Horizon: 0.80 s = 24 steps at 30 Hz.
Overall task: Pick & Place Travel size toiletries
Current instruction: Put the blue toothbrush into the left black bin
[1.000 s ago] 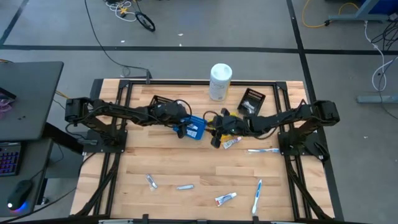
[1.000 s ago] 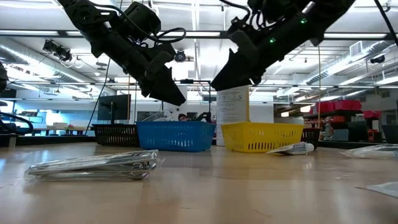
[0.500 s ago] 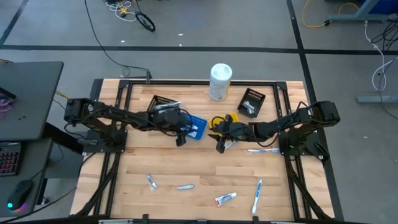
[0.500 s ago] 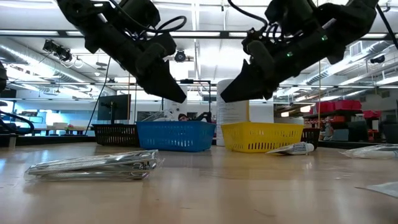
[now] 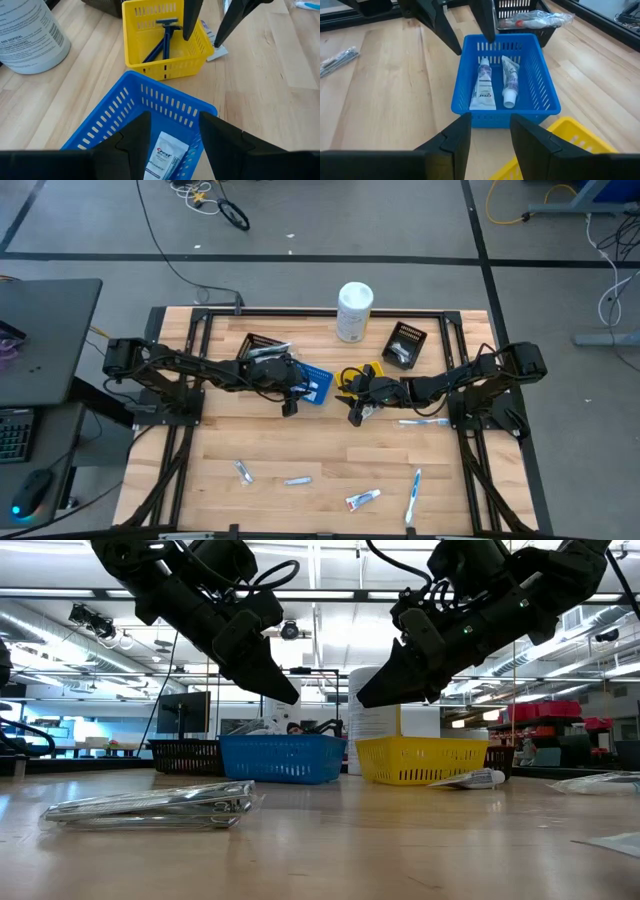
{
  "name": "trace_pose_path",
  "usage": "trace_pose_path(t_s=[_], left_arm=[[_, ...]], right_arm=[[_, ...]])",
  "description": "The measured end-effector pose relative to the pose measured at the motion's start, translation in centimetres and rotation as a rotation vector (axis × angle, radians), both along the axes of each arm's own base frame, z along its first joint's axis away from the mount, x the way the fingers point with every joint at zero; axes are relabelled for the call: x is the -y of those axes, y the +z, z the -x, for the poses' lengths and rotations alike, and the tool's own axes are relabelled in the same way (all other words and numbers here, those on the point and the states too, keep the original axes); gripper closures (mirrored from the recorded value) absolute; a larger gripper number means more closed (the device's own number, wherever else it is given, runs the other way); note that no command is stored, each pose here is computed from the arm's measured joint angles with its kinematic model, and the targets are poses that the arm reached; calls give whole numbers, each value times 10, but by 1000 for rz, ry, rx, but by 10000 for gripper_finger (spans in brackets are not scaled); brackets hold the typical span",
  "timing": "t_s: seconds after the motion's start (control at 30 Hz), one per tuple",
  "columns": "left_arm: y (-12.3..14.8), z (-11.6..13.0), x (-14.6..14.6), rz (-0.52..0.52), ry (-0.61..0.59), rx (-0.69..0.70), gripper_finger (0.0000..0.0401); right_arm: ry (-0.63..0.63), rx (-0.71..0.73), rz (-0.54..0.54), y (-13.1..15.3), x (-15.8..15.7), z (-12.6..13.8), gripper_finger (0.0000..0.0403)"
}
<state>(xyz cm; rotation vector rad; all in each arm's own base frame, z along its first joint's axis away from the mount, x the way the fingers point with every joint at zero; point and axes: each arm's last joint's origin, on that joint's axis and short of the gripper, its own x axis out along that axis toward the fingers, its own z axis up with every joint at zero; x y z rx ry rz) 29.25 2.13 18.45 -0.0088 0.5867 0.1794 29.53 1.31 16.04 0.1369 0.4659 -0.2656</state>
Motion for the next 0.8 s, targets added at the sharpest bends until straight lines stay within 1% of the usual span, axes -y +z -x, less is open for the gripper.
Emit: trace_pose_path(t_s=[0.13, 0.3, 0.4, 0.47, 0.57, 0.73, 0.8], left_arm=[[0, 0, 1, 11, 4, 2, 225], [0, 0, 3, 30, 9, 6, 225], [0, 0, 6, 32, 1, 6, 225], [0, 0, 8, 37, -2, 7, 225], [0, -1, 10, 40, -8, 7, 225], [0, -1, 11, 38, -12, 7, 225], [0, -1, 11, 34, -15, 6, 225]], right_arm=[[-19, 0, 9, 0, 3, 0, 257], [-93, 1, 40, 0, 10, 0, 257], [-106, 1, 41, 0, 13, 0, 257], [-92, 1, 31, 0, 14, 0, 257], [-9, 1, 2, 0, 12, -1, 257], [206, -3, -49, 0, 4, -2, 257], [269, -31, -82, -2, -1, 0, 257]])
